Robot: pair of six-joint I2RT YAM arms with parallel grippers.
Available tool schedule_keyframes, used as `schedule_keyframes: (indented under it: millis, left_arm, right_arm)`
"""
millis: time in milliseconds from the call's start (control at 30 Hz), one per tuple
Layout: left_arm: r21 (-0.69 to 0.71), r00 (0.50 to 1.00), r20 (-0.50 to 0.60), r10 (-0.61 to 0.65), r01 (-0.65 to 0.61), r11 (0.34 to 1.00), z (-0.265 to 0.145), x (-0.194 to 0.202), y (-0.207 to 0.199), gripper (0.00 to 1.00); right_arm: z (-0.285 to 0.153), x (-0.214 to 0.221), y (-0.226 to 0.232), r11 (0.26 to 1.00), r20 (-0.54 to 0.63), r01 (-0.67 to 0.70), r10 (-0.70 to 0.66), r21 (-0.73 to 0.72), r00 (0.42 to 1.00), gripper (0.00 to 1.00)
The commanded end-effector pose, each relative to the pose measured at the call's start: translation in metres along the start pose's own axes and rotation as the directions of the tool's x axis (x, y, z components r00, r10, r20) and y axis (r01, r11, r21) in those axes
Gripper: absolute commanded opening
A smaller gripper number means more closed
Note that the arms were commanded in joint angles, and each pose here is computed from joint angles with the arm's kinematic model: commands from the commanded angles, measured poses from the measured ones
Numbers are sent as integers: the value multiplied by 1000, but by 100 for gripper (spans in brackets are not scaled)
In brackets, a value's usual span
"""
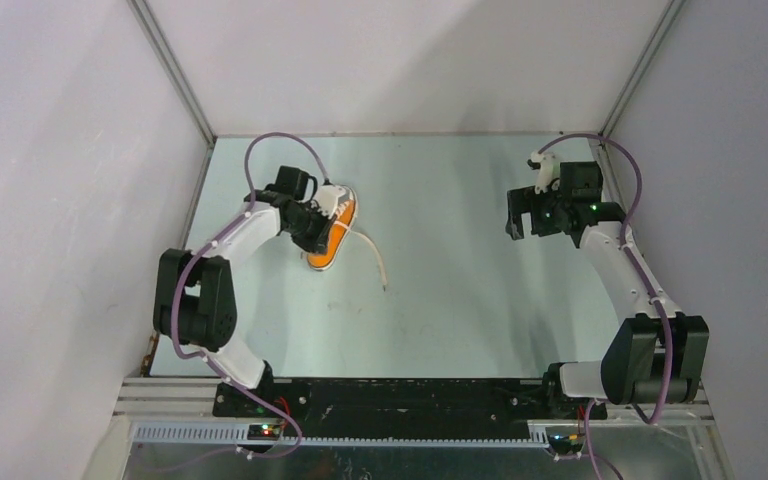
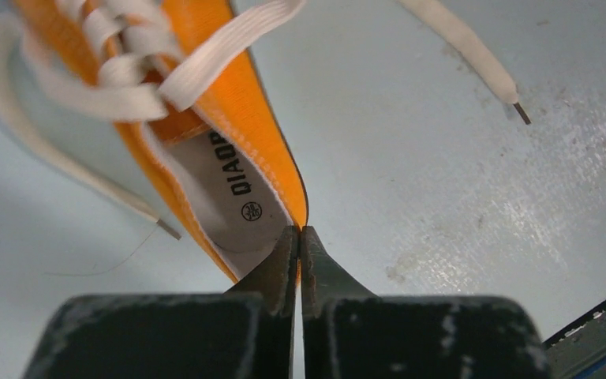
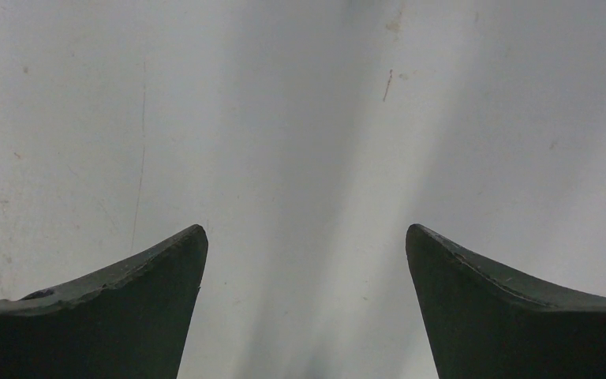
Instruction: Tie the shoes
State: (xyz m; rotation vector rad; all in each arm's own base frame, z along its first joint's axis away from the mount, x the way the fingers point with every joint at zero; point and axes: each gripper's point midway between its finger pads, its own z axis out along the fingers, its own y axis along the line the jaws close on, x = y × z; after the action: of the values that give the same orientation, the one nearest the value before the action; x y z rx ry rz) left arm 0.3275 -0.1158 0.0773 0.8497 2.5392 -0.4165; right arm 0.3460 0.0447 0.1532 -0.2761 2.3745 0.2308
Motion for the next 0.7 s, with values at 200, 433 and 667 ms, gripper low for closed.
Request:
schedule_keyframes:
  millis: [200, 433, 667]
  left_arm:
    - [-25, 970, 36, 240, -239, 971, -20, -19, -23, 44]
    - [-22, 928, -100, 359, -363, 932, -11, 2, -12, 55]
    - [69, 910, -162, 381, -375, 924, 5, 20, -28, 35]
  right_arm:
    - [1, -11, 18, 996, 34, 61, -59, -64, 998, 98]
    - [2, -15, 23, 994, 37, 75, -72, -84, 997, 98]
    - [2, -15, 24, 993, 37, 79, -76, -89, 996, 98]
